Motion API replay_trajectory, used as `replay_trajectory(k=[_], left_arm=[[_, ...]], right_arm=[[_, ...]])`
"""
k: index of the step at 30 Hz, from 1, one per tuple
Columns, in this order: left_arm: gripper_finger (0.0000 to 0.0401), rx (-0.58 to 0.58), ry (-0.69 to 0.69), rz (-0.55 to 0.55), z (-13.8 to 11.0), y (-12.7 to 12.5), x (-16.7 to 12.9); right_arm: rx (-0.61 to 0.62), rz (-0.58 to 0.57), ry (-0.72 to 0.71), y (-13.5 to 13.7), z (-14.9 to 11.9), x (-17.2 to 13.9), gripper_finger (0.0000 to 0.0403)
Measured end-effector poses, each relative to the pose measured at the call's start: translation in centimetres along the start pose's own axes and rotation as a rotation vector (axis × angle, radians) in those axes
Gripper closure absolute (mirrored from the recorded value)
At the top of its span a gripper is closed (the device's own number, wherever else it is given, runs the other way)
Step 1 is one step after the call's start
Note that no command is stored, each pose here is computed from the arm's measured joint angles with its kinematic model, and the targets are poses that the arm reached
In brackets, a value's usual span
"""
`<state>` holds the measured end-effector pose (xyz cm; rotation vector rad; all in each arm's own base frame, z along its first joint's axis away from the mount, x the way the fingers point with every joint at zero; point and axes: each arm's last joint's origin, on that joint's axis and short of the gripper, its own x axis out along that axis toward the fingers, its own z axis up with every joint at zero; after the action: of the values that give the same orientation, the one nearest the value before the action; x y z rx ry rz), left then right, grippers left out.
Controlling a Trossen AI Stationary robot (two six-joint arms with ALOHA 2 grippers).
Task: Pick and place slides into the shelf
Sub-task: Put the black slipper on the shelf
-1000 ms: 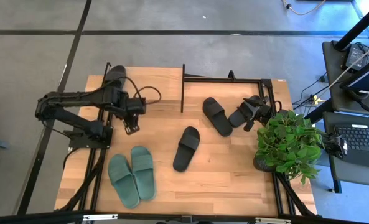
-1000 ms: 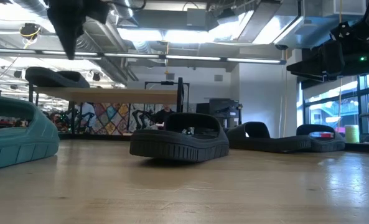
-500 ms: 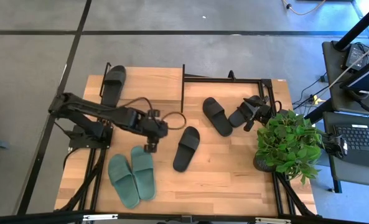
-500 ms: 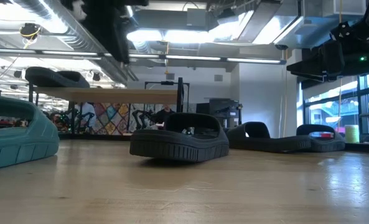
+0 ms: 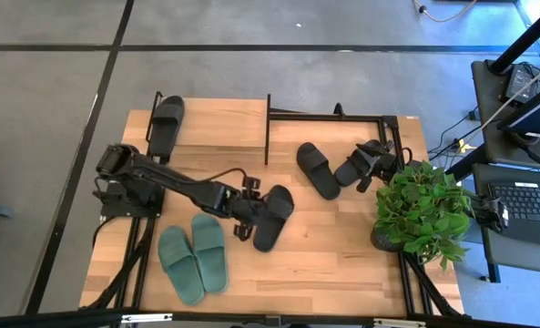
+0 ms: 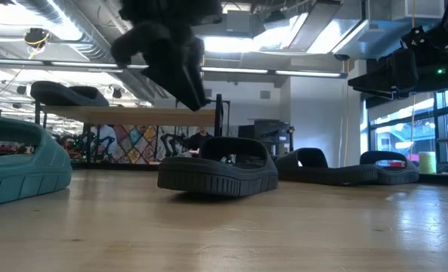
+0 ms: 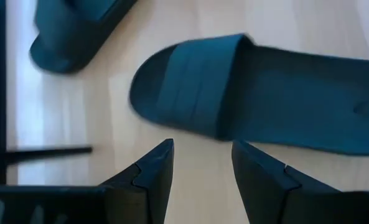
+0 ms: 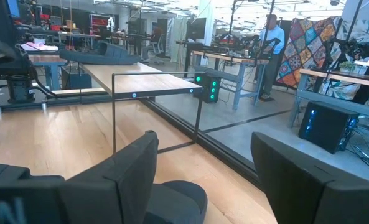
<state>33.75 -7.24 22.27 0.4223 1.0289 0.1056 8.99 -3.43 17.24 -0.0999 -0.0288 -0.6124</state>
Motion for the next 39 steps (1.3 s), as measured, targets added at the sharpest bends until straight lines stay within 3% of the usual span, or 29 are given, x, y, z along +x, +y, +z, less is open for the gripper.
replay_trajectory(k=[18,39], left_arm=[[0.0245,0.087,-0.020,0.045,0.7,-1.4,4.1],[0.0245,0.025,0.024,0.082,0.2,0.7,7.8]], right_arm=[[0.002,0.000,-0.005,0.0,0.0,0.0,0.0146],[0.003,-0.001,-0.008,0.0,0.1,0.0,0.0146]])
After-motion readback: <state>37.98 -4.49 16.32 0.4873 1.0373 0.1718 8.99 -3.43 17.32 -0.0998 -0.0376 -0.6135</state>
